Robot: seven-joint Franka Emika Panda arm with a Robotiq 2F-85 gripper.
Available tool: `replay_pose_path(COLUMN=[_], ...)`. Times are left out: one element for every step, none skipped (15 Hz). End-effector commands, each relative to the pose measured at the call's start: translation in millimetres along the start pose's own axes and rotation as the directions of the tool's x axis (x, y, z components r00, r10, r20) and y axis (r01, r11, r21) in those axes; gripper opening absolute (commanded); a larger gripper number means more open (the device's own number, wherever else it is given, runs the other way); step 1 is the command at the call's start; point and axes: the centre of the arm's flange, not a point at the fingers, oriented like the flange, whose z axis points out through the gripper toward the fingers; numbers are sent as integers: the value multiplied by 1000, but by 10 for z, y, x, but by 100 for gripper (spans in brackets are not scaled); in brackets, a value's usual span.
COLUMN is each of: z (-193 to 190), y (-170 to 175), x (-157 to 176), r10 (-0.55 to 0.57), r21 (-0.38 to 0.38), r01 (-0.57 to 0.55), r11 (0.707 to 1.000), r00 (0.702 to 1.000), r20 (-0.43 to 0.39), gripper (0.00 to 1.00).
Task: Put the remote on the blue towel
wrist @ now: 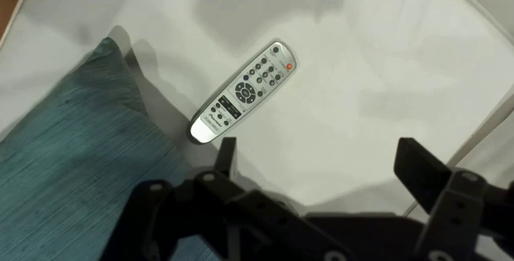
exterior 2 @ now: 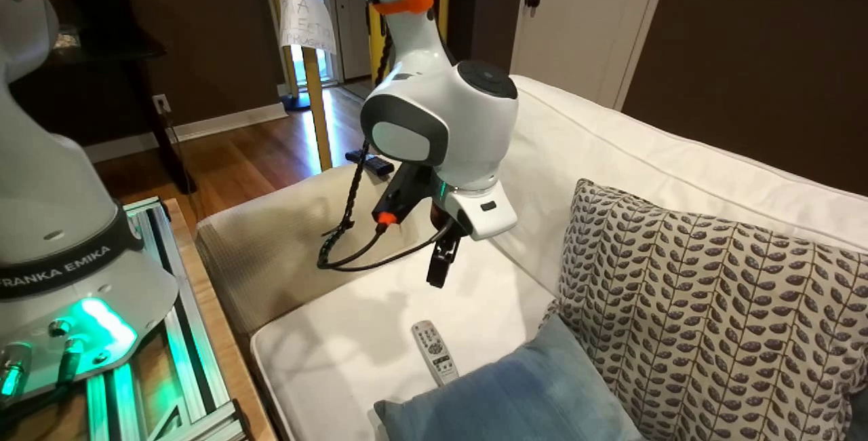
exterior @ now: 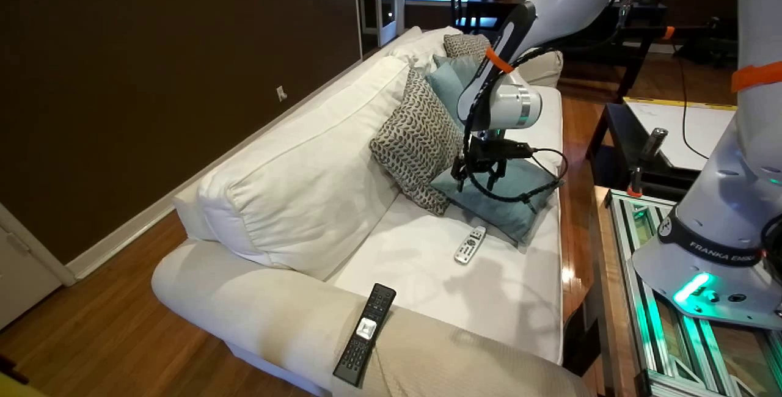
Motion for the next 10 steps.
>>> replay_pose_path(z=[175, 227, 267, 307, 338, 373, 422, 477, 547, 629], y=[128, 144, 152, 167, 209, 249, 312, 371, 448, 541], x=[-146, -163, -188, -215, -246, -274, -313, -350, -406, -472], r10=[53, 74, 95, 134, 162, 193, 228, 256, 269, 281], r21=[56, 62, 68, 75, 75, 80, 69, 54, 23, -3], r01=[-50, -71, -92, -130, -158, -188, -224, -253, -269, -281], r11=[997, 996, 993, 989, 985, 979, 972, 966, 963, 960], r00=[998, 996, 994, 990, 985, 980, 972, 965, 963, 960], r20=[-45, -51, -53, -48, -53, -55, -56, -51, -28, 10], gripper=[100, 100, 100, 100, 100, 100, 100, 100, 100, 100])
